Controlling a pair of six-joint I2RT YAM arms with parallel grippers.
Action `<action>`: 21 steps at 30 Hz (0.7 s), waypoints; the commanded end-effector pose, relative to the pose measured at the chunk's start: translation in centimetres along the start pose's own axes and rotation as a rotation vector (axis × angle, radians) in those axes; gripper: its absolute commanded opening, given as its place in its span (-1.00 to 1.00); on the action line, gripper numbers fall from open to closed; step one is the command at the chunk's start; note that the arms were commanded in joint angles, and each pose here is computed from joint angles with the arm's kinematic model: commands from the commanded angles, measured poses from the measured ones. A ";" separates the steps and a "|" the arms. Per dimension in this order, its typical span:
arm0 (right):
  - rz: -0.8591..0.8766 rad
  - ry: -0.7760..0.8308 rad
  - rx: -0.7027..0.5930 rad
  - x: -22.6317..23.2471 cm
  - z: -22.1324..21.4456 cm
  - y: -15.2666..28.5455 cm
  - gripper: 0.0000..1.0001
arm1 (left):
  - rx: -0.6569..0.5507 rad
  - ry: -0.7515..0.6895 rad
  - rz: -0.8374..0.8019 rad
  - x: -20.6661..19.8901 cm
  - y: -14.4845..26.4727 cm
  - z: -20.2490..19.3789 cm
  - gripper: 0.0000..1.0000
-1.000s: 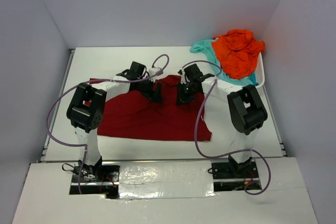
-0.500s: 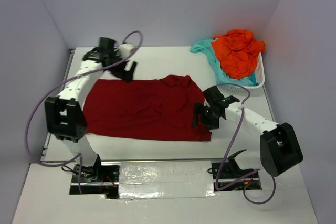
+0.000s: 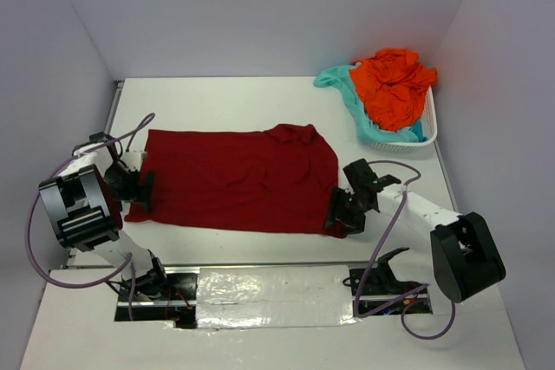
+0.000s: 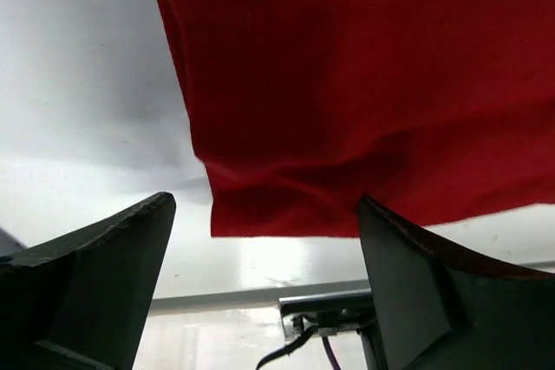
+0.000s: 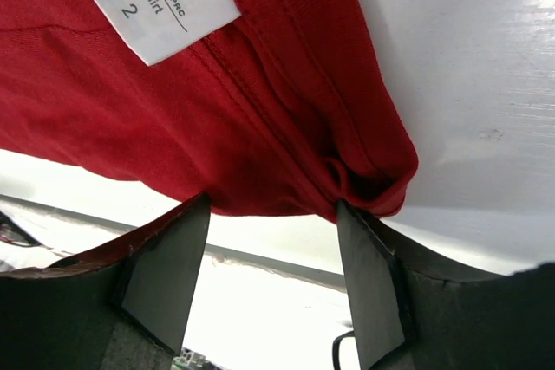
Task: Fold and stack the t-shirts
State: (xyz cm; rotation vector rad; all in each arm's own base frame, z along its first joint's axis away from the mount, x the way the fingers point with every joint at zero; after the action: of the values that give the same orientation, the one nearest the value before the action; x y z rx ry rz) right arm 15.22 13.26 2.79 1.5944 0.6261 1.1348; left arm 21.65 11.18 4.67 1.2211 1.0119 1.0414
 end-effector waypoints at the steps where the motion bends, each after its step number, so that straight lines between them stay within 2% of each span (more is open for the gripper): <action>1: 0.002 -0.025 -0.012 -0.8 -0.1 -1.1 0.34 | -0.021 -0.002 0.049 1.8 -1.1 0.1 0.93; 2: 0.007 -0.028 -0.020 -0.8 0.0 -1.1 0.32 | -0.013 0.008 0.036 1.8 -1.8 0.0 0.89; 3: 0.012 -0.037 -0.031 -0.8 0.3 -1.0 0.30 | -0.022 0.014 0.032 1.7 -2.0 0.3 0.70; 7: 0.013 -0.037 -0.064 0.0 1.2 0.3 0.27 | -0.045 0.026 -0.059 0.0 -2.9 0.4 0.21; 11: 0.005 -0.054 -0.138 0.5 2.1 2.8 0.43 | -0.035 0.025 -0.072 -0.5 -3.3 -0.2 -1.00; 15: 0.012 -0.095 -0.201 0.5 2.5 4.0 0.54 | 0.004 -0.003 -0.033 -0.8 -3.5 -2.2 -1.00; 21: -0.029 -0.168 -0.175 -0.5 3.0 0.9 0.58 | 0.069 -0.066 -0.002 -1.4 -3.2 -5.4 -1.00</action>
State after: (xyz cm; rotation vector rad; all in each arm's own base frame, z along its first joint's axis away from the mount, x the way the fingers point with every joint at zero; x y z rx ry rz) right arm 17.01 11.47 4.71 1.4991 0.4541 1.0591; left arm 19.69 11.35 2.30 1.2290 0.9509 1.0654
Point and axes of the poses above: each gripper's point midway between its finger pads, its own y axis back along the fingers, its own x axis along the line the jaws close on, z = x × y, the point moved 1 cm from there along y, back along the fingers, and after that the axes turned 12 degrees about -y, right-handed, at the moved point
